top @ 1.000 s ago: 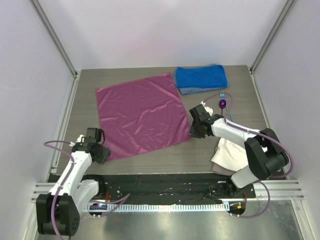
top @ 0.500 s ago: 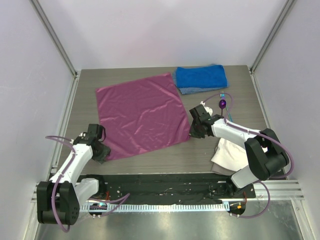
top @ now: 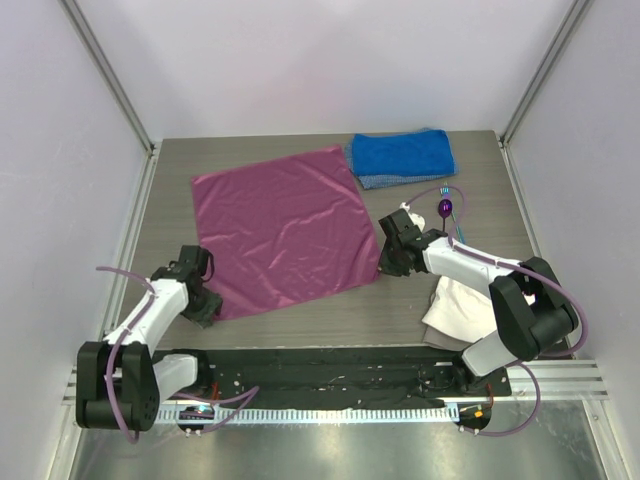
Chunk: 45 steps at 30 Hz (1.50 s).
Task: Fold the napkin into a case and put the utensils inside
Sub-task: Pick up the flattened napkin from the center of the board.
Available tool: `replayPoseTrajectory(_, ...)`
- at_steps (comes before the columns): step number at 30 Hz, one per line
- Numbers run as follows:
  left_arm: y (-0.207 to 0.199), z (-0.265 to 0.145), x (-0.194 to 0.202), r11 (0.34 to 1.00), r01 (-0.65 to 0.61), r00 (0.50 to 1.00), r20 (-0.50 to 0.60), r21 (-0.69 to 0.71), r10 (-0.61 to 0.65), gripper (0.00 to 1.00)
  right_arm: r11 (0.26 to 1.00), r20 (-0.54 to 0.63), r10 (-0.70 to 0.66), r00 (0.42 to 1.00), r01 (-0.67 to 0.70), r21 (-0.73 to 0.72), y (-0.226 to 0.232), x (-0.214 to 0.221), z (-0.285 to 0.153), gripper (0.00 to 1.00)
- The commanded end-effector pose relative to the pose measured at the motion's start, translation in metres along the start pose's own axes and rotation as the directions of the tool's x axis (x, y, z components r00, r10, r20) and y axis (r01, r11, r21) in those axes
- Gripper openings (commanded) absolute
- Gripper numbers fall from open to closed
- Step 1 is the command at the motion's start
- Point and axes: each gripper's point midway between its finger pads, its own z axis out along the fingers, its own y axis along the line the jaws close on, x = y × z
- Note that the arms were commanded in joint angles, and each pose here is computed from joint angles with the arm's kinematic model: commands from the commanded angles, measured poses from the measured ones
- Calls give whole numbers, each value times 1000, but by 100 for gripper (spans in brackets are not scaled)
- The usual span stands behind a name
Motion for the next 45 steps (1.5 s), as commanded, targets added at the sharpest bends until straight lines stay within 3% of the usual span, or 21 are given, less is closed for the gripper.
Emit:
replayPoseTrajectory(1,16,7,-5,995,11,999,32,-102,-8,39,999,43,1,999,1,-33,7,-11,-5,1)
replayPoseTrajectory(8,10,20,-1,994,-13,1000,8,-104,14,28,999,45,2,999,-1,-35,8,-13,-5,1)
replayPoseTrajectory(14,-2,13,-11,998,-43,998,47,-40,45,10,999,46,-15,999,16,-34,7,-13,-4,1)
replayPoseTrajectory(21,-32,-34,-26,980,-52,993,111,192,31,0,987,94,-61,994,74,-140,30,-32,-16,1)
replayPoseTrajectory(27,-53,-85,-38,922,-119,983,176,368,57,0,961,161,-68,985,108,-256,56,-50,-43,1)
replayPoseTrajectory(32,-80,-145,-51,828,-186,969,238,529,66,0,927,263,-52,963,145,-346,77,-76,-85,1)
replayPoseTrajectory(37,-94,-234,-74,694,-259,934,358,671,3,0,852,417,-6,909,222,-474,103,-112,-180,1)
replayPoseTrajectory(38,-93,-271,-84,645,-291,911,410,706,-37,0,846,445,-5,895,241,-475,104,-118,-194,1)
replayPoseTrajectory(40,-87,-306,-91,600,-327,887,456,730,-72,0,811,522,33,852,283,-512,106,-130,-246,1)
replayPoseTrajectory(41,-79,-350,-98,536,-360,858,497,763,-131,0,793,549,42,835,306,-526,105,-131,-265,1)
replayPoseTrajectory(43,-67,-392,-100,469,-409,824,538,783,-178,0,744,623,99,776,358,-564,100,-136,-323,1)
replayPoseTrajectory(45,-41,-457,-99,349,-483,764,581,803,-279,0,688,692,154,705,426,-588,90,-133,-382,1)
